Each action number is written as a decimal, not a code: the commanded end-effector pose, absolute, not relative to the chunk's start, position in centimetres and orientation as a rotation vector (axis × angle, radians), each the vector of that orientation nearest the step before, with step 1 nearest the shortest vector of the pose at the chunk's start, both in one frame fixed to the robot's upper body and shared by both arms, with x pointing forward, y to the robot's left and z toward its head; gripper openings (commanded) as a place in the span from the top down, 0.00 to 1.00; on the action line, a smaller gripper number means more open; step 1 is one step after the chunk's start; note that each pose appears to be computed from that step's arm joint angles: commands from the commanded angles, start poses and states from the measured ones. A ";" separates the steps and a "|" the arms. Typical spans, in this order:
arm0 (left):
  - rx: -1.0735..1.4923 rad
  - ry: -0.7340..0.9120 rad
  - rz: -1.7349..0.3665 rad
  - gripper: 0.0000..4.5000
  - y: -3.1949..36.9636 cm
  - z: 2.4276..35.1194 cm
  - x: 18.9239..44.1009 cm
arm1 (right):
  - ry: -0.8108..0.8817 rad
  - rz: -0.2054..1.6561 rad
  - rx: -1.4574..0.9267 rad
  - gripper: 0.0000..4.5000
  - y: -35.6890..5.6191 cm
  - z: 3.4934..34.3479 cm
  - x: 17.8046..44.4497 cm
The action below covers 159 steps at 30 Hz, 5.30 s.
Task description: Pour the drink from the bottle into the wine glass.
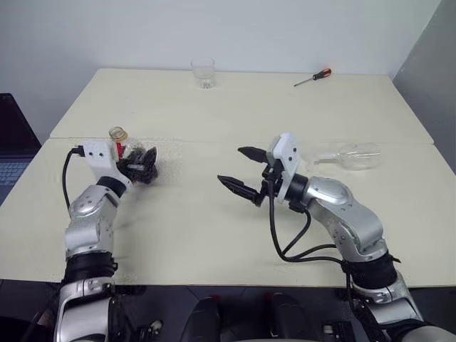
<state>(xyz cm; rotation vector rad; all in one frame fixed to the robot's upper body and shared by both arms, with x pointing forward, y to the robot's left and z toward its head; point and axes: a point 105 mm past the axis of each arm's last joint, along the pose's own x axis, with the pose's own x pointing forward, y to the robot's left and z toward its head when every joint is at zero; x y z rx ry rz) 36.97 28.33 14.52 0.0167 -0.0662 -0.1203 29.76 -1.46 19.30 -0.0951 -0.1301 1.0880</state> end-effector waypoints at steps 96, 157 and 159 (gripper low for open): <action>0.030 -0.037 -0.886 0.00 11.9 17.2 27.9 | -0.030 -0.176 1.371 0.00 -17.2 11.5 43.9; 0.021 -0.073 -0.464 0.00 18.7 16.3 22.4 | -0.321 0.850 0.006 0.96 4.1 12.2 37.4; 0.032 -0.094 -0.411 0.00 19.5 16.6 22.2 | -0.304 0.840 0.002 0.96 4.1 11.6 37.5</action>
